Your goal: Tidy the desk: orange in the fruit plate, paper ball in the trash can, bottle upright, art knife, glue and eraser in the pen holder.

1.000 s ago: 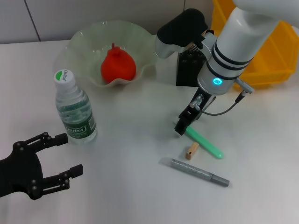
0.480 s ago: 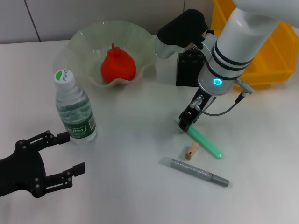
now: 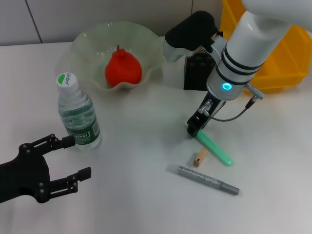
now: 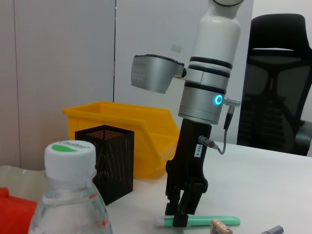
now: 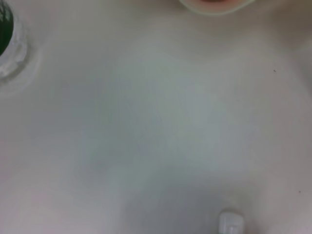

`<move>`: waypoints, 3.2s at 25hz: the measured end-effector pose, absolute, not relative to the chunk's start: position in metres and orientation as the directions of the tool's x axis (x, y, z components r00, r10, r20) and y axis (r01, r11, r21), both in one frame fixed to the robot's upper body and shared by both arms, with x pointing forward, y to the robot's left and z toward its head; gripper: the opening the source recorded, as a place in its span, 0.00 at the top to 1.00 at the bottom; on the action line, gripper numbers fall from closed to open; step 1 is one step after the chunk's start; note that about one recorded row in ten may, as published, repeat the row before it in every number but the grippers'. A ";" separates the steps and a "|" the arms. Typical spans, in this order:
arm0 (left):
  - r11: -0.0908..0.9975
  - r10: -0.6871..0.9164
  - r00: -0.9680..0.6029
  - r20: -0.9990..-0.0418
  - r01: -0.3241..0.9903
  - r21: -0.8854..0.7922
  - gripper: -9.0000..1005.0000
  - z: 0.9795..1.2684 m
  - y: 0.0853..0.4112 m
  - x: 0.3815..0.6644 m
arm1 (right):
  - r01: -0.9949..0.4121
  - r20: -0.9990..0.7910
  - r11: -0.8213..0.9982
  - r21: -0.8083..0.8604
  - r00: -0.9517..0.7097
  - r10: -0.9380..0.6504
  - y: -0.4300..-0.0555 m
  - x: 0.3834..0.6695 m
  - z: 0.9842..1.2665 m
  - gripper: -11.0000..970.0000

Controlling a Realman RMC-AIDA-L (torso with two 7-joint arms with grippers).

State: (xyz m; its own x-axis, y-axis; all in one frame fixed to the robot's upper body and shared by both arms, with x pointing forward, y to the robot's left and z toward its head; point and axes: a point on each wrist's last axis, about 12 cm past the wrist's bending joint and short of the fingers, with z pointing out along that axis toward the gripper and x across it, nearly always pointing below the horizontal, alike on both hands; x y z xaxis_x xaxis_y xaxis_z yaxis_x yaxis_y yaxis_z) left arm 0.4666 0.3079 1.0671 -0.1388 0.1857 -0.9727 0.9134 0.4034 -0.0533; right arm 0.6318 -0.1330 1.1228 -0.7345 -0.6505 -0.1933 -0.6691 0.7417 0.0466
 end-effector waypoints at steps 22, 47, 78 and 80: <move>0.413 0.184 -0.150 -0.971 0.909 -0.062 0.19 1.065 0.306 0.470 | -0.706 -0.348 0.707 0.040 -0.673 -0.652 -0.147 0.628 1.178 0.82; 0.423 0.165 -0.177 -0.970 0.902 -0.093 0.19 1.062 0.300 0.478 | -0.662 -0.898 0.714 -0.228 -0.139 -0.416 -0.230 0.617 1.231 0.82; 0.443 0.159 -0.187 -0.969 0.891 -0.099 0.19 1.064 0.299 0.486 | -0.641 -0.931 0.733 -0.227 -0.078 -0.357 -0.234 0.645 1.150 0.57; 0.443 0.159 -0.186 -0.970 0.891 -0.098 0.19 1.065 0.299 0.486 | -0.642 -0.935 0.734 -0.220 -0.075 -0.346 -0.233 0.645 1.153 0.51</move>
State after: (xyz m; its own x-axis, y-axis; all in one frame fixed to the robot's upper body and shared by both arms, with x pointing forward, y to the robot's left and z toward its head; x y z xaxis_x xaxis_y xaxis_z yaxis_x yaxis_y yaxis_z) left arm 0.4863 0.2986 1.0646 -0.1858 0.1590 -0.9696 0.8913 0.4427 -0.0982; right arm 0.6452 -0.2332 1.1534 -0.0751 -0.3462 -0.9352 -0.6419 0.7344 -0.2203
